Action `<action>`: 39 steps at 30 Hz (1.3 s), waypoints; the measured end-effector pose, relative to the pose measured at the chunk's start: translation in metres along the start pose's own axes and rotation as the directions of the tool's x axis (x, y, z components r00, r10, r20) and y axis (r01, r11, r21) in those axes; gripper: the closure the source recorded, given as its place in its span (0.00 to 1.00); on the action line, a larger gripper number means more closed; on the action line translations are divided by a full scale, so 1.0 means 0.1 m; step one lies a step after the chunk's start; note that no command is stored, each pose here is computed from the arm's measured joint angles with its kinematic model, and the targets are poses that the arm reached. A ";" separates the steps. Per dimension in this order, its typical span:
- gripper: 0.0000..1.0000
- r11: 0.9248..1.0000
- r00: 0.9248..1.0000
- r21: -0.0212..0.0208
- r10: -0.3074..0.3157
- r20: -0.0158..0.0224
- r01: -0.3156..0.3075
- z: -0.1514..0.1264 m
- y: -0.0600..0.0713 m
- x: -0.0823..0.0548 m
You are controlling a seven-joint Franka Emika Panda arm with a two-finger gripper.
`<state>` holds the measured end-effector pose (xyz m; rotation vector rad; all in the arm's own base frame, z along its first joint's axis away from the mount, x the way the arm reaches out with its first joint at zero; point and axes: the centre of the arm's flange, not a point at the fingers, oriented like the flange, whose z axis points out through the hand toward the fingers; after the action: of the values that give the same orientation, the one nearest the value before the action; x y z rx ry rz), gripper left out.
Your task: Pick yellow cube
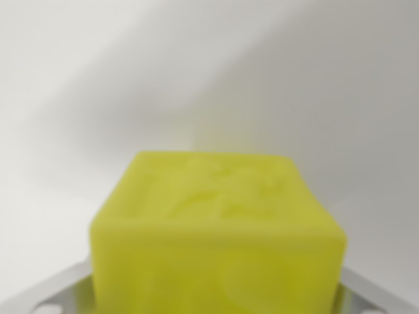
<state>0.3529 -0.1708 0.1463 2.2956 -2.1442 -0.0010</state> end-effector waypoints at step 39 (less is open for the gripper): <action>1.00 1.000 1.000 0.000 0.001 0.000 -0.001 -0.98 0.00 0.00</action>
<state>0.3528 -0.1708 0.2440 2.2949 -2.1446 -0.0012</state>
